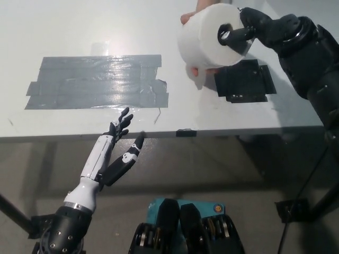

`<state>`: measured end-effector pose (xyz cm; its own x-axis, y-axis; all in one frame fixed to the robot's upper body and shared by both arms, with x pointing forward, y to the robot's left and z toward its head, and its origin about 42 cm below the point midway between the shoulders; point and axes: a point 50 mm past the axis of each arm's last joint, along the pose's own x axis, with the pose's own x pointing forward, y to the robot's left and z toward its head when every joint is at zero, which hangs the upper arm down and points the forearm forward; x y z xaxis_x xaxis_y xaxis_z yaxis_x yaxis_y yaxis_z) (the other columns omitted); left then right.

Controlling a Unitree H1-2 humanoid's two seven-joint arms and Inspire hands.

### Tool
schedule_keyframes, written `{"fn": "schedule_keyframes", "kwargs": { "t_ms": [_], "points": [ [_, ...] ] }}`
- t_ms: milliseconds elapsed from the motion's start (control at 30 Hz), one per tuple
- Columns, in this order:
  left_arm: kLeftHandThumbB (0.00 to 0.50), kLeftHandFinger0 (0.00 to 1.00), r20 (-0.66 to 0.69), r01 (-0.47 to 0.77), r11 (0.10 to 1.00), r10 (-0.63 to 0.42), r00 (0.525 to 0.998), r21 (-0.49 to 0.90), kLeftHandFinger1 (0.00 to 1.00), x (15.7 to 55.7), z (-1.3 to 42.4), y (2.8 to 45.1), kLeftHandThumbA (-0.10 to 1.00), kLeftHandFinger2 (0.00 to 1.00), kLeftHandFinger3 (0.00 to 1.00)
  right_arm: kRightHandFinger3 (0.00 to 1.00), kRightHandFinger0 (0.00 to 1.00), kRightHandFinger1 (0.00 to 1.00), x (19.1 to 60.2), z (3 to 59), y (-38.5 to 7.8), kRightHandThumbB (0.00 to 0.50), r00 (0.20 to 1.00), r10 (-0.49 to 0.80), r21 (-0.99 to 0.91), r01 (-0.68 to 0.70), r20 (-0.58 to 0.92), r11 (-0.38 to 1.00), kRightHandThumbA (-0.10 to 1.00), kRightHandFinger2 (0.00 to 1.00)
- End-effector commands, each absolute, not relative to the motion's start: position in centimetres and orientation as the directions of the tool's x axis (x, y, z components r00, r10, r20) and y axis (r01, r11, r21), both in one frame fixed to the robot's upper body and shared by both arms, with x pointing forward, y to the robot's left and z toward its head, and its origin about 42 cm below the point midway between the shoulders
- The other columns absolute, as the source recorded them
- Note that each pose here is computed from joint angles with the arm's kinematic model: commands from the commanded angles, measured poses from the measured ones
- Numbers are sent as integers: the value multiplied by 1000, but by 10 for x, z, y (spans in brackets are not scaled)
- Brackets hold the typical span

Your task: A toilet paper roll is kept on the black spot on the desk infront of the robot and the robot inserts its right thumb into the hole in the centre to grab the roll. Then it passes the roll to a person.

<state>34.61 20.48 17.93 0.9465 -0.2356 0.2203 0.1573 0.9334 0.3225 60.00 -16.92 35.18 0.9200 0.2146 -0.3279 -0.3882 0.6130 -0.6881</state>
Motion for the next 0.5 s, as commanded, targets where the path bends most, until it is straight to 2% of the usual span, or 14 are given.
{"fn": "schedule_keyframes", "kwargs": {
  "t_ms": [0, 67, 200, 300, 467],
  "points": [
    [1, 1000, 257, 158, 927, -253, 933, 340, 1000, 351, 191, 205, 633, 1000, 1000, 1000, 1000, 1000, 603, 398, -168, 500, 912, 263, -766, -407, -314, 498, 543, 1000],
    [2, 1000, 256, 160, 929, -253, 933, 335, 1000, 351, 192, 205, 633, 1000, 1000, 1000, 1000, 1000, 603, 395, -169, 500, 912, 261, -772, -408, -317, 488, 616, 1000],
    [5, 1000, 255, 161, 926, -256, 932, 340, 1000, 351, 193, 205, 636, 1000, 1000, 1000, 1000, 1000, 603, 397, -172, 500, 919, 255, -780, -390, -300, 489, 681, 1000],
    [6, 1000, 255, 163, 925, -258, 932, 343, 1000, 351, 193, 204, 642, 1000, 1000, 1000, 1000, 1000, 603, 413, -182, 500, 930, 266, -760, -363, -255, 539, 800, 1000],
    [3, 1000, 257, 163, 926, -258, 931, 340, 1000, 350, 193, 204, 646, 1000, 1000, 1000, 1000, 1000, 599, 455, -200, 500, 940, 308, -703, -318, -147, 636, 754, 1000]
  ]
}}
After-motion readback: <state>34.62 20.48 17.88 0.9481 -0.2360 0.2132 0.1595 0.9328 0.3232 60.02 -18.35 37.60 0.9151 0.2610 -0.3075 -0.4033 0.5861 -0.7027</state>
